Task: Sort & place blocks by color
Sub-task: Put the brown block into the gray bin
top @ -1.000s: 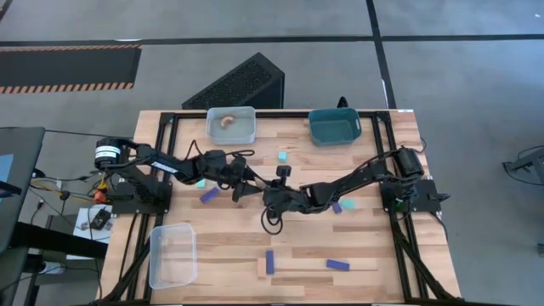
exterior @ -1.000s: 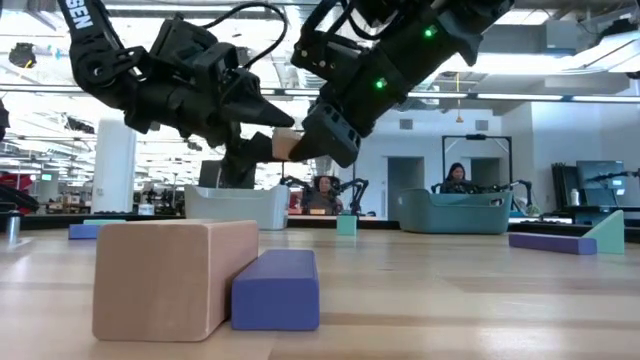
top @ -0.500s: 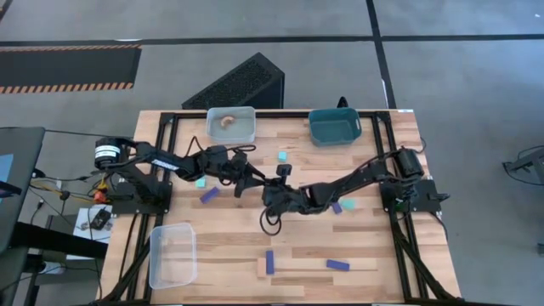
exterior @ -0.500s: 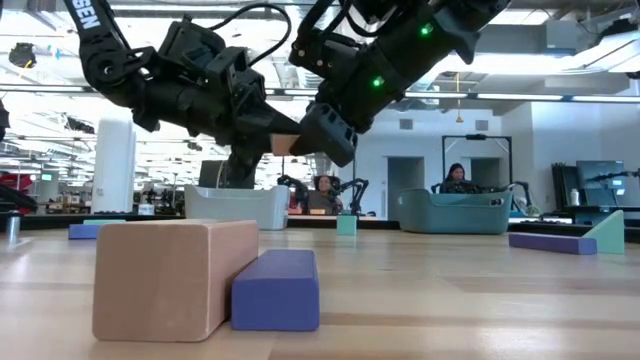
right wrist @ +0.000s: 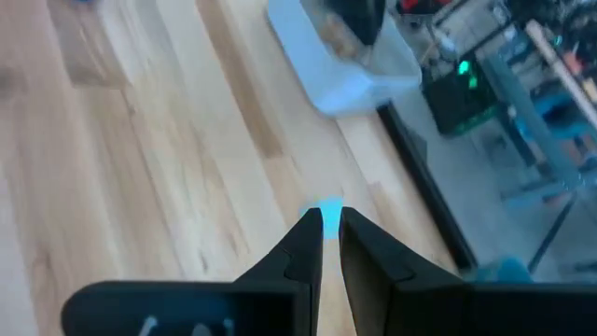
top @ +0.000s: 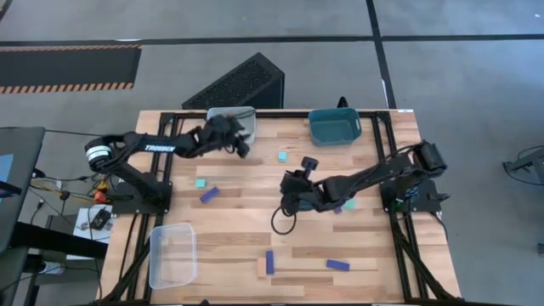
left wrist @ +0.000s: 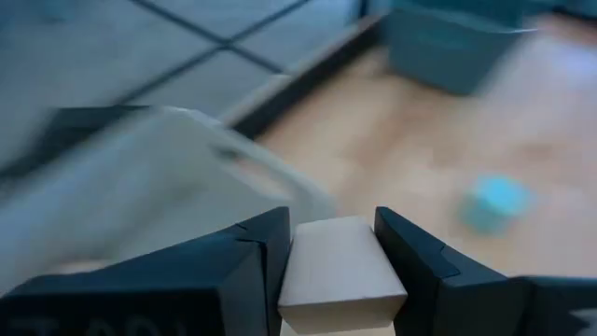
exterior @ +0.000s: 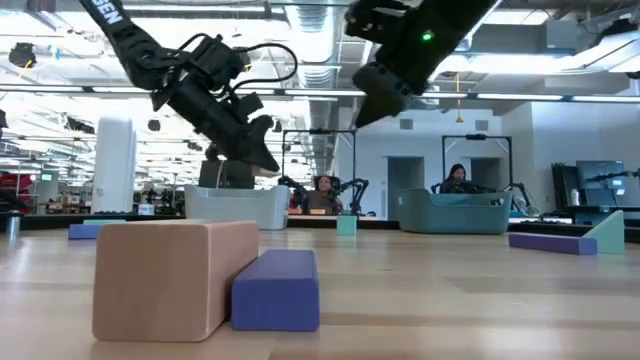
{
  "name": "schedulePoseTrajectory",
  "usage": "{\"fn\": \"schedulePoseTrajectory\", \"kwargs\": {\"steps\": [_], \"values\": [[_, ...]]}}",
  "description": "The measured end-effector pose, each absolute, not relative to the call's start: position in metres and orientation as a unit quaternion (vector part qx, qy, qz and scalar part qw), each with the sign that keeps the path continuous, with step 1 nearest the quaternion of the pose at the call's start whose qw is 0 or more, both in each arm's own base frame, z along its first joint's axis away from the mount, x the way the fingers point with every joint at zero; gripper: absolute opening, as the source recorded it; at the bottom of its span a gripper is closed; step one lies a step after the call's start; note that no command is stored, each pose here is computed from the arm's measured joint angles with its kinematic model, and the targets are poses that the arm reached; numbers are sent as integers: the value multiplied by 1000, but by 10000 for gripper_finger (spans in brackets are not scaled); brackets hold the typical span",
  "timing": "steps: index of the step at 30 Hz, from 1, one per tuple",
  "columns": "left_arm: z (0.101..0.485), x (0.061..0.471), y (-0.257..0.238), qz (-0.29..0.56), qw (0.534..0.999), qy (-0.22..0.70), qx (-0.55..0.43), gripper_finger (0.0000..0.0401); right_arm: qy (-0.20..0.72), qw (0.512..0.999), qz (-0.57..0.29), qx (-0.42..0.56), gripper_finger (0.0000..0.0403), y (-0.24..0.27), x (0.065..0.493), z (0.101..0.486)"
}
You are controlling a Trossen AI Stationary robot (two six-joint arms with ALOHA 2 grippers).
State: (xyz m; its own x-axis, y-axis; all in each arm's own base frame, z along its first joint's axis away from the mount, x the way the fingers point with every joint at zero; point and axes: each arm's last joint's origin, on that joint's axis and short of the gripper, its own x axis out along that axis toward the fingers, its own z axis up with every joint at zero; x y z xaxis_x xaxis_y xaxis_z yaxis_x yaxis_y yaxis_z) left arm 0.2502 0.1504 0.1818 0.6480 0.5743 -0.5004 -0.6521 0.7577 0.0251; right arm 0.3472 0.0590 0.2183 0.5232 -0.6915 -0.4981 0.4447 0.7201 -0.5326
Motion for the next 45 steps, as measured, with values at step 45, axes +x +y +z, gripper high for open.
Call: {"fn": "schedulePoseTrajectory", "kwargs": {"steps": [45], "values": [[186, 237, 103, 242, 932, 271, 5, 201, 335, 853, -398, -33, 63, 35, 301, 188]]}}
